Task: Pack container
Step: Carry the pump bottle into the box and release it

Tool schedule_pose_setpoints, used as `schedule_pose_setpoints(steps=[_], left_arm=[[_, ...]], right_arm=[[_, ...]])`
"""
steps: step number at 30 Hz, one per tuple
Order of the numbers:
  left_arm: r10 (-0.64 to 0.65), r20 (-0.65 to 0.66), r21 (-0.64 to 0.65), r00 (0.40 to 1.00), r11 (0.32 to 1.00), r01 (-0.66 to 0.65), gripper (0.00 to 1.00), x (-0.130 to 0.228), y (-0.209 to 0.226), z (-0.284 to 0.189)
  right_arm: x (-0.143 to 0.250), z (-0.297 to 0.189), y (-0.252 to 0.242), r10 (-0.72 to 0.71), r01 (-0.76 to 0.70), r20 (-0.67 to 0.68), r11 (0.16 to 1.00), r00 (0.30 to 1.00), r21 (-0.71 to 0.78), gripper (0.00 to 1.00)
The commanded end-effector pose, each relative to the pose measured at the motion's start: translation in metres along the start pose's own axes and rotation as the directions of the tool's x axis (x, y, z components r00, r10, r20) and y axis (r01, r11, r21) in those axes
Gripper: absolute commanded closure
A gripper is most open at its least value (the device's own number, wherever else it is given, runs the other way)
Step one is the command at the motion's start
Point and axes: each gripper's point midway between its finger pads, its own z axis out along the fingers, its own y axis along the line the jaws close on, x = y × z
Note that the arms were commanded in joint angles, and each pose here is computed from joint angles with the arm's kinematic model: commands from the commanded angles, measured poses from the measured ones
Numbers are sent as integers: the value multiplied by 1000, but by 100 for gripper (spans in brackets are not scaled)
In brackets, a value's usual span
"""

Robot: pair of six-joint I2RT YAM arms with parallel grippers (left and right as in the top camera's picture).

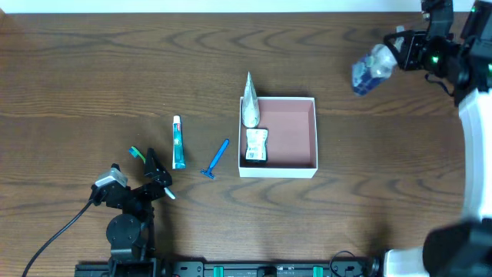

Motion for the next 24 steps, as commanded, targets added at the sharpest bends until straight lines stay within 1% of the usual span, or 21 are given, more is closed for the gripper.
schedule_pose_setpoints(steps=[1,5,8,16,18,22,24], left_arm=[[19,-45,-24,999,1000,-20,2,16,8,1],[19,-45,-24,999,1000,-20,2,16,8,1],[19,-45,-23,999,1000,-20,2,16,8,1],[19,-45,-24,999,1000,-20,2,16,8,1],[19,-45,-24,999,1000,-20,2,16,8,1],[19,-45,-24,999,1000,-20,2,16,8,1],[19,-45,-24,999,1000,-20,2,16,8,1]], right_arm=[[-11,-23,76,-43,48,31,982,999,-185,91],[6,-20,120,-87,77,-25,963,996,-260,93],[22,-10,143,-118,91,-78,955,990,-284,94],[59,21,177,-222,184,-173,960,959,-213,93],[67,27,181,-231,199,-192,964,954,-176,92],[83,40,186,-229,209,-215,971,949,-113,88],[92,48,187,-221,208,-219,975,950,-79,88]])
